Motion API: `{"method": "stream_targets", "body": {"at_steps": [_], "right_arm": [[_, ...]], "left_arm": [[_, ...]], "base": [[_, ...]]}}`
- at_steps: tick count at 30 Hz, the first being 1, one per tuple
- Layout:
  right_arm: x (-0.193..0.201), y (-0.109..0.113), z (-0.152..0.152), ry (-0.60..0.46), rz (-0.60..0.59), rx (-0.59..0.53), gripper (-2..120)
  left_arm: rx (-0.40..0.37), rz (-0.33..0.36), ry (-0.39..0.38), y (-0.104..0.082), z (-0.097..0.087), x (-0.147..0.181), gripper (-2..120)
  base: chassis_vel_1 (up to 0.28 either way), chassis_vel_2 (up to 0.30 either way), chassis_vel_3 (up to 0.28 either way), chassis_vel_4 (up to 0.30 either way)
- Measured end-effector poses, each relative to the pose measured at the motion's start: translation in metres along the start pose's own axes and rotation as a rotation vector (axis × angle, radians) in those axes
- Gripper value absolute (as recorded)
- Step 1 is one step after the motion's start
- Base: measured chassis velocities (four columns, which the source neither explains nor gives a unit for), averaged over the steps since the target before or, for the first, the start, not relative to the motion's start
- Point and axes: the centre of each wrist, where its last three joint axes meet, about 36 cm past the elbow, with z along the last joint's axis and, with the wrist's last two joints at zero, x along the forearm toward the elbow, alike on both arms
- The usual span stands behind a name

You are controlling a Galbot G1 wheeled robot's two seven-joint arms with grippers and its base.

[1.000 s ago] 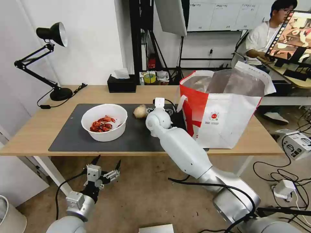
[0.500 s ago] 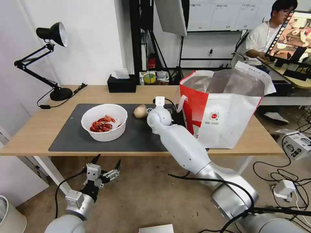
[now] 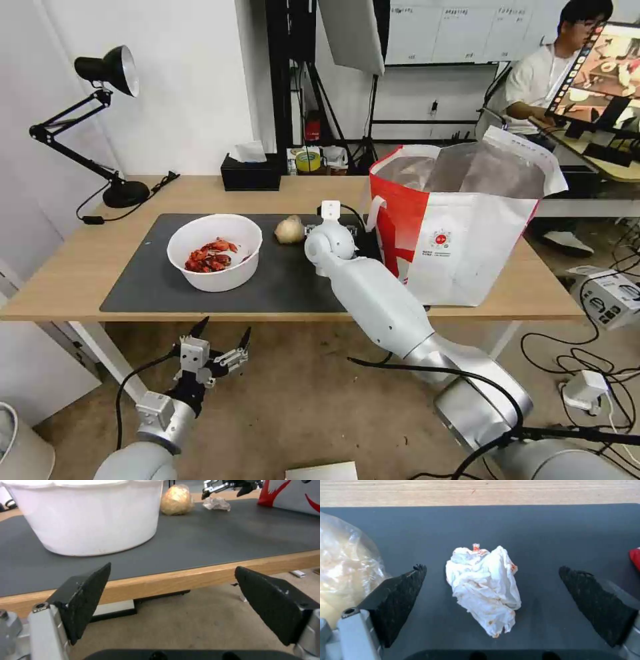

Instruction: Pick up the trash from the table and place it into the takeout bag.

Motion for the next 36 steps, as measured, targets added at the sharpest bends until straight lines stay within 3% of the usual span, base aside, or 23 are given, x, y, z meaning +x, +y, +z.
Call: {"method": "stream_targets", "body": {"at_steps": [36], "right_arm": [[-0.022, -0.015, 0.004, 0.029, -0.054, 0.068, 100]], "left_arm": [[0.012, 0.006, 0.012, -0.008, 0.008, -0.003, 100]], "base": [[0.000, 0.000, 0.000, 0.000]]}}
